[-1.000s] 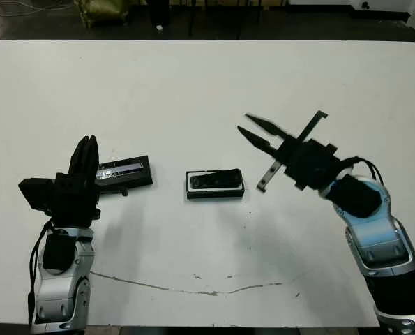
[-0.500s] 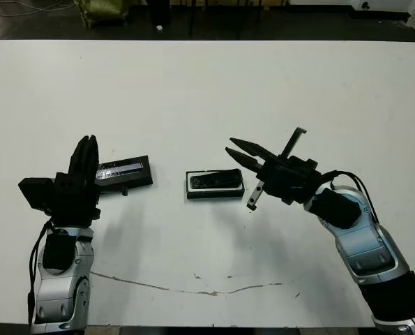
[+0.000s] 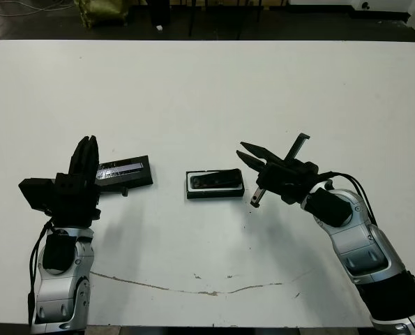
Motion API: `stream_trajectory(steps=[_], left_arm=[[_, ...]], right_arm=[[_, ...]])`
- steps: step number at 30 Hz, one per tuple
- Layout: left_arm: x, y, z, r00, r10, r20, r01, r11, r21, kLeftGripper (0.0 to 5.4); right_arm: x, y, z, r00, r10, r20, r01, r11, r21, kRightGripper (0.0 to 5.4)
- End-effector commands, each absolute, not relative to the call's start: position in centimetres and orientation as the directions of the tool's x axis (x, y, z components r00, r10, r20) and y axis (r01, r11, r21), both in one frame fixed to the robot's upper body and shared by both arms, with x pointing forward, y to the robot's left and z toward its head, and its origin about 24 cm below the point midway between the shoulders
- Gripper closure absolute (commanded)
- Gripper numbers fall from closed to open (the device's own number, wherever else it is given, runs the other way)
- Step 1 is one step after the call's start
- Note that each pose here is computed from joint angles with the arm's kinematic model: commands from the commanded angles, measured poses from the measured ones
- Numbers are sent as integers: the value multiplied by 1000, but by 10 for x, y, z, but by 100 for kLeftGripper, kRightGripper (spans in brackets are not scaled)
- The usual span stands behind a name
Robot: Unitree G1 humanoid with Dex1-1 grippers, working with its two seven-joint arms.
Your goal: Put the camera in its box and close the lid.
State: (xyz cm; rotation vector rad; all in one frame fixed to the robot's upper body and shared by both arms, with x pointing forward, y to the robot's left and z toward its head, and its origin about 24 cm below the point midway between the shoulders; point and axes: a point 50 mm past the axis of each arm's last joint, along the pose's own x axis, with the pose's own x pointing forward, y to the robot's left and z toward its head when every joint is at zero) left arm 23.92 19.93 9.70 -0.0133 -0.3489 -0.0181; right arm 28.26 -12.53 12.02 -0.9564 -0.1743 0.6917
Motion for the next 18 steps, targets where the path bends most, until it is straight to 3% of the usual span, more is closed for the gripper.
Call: stream_trajectory(steps=[1,18], left_arm=[[237,202,90,953,-8,303,11,1000,-6,540],[237,203,90,951,-8,310,10,1000,-3,540]], right_arm=[[281,-129,119,779,588,-216,-493,363,-791,538],[265,-131,117,726,612,-315,-607,353,-712,538]])
